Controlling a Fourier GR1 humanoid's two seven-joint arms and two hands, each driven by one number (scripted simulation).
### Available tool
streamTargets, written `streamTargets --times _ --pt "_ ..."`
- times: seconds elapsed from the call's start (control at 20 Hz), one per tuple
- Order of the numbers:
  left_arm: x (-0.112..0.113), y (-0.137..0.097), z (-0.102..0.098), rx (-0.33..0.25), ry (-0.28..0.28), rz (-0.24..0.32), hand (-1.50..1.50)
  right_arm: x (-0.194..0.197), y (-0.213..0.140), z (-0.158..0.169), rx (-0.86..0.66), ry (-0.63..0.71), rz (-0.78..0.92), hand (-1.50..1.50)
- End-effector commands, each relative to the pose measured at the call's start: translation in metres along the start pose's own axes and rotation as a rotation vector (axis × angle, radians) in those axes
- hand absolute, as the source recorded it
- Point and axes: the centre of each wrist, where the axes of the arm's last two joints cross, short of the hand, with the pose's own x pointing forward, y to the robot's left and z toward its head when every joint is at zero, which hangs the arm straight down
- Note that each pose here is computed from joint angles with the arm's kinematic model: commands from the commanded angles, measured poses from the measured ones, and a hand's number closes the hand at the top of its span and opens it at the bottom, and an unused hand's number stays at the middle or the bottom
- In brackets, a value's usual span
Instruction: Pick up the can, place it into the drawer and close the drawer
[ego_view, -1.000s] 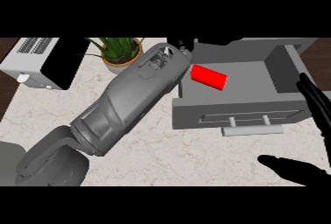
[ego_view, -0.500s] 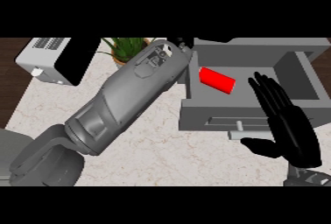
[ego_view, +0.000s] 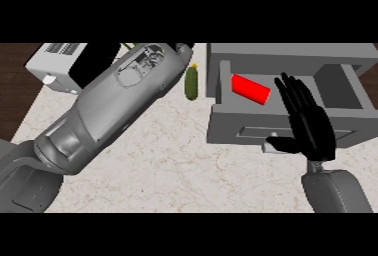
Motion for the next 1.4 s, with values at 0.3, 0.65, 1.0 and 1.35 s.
streamTargets --times 0.3,0.65,1.0,1.35 --pt "0.02 0.041 0.0 -0.01 0.013 -0.018 -1.5 -0.027 0.052 -0.017 0.035 0.075 0.076 -1.5" --pt "0.008 0.072 0.004 0.006 0.038 -0.009 -1.5 -0.026 0.061 -0.044 -0.05 0.068 0.14 -1.5" --pt "-0.013 0.092 0.016 -0.004 0.055 -0.032 -1.5 -0.03 0.053 -0.092 -0.124 0.079 0.16 -1.5" --pt "-0.017 0.11 0.034 -0.022 0.037 -0.015 -1.5 -0.03 0.035 -0.13 -0.168 0.103 0.158 -1.5"
